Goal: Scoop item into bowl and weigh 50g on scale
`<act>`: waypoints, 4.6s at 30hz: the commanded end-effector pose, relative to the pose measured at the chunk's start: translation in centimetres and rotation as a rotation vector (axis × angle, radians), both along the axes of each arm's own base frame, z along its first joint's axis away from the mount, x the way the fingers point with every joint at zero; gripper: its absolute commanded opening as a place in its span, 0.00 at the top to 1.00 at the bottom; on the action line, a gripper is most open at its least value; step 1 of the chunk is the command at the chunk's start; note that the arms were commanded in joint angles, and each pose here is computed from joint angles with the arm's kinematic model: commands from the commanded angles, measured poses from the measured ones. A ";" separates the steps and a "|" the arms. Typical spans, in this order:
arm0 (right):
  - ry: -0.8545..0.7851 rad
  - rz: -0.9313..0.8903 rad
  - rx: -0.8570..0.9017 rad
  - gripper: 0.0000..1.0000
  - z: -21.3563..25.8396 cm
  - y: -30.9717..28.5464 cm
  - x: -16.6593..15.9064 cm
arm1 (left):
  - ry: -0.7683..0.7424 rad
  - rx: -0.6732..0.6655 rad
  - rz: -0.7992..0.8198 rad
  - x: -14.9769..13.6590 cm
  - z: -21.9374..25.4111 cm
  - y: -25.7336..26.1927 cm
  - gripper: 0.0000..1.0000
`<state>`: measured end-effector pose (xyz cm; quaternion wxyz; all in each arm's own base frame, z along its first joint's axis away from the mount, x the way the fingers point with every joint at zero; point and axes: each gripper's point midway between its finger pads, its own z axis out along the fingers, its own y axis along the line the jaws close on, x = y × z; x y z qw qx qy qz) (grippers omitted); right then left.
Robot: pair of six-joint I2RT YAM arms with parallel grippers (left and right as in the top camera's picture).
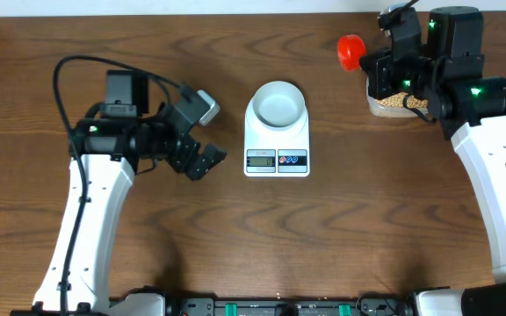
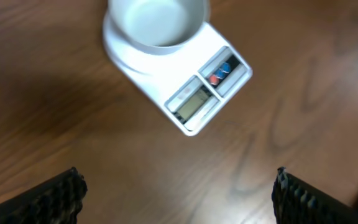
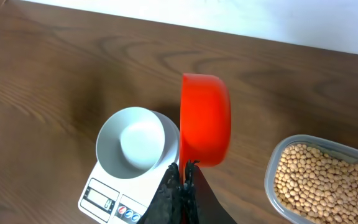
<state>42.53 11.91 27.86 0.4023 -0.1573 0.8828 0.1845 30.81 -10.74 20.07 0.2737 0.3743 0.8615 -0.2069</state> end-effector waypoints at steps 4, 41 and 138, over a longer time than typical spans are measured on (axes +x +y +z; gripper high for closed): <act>-0.029 0.027 -0.002 0.99 0.9 0.4 0.0 | -0.059 -0.046 -0.137 -0.9 1.0 -1.1 0.02; -0.067 0.027 0.003 0.99 1.6 0.5 0.6 | -0.063 0.029 -0.063 0.2 1.1 0.2 0.02; -0.044 -0.039 -0.222 0.99 -0.6 -3.9 0.5 | -0.086 0.001 -0.003 0.1 2.6 0.2 0.02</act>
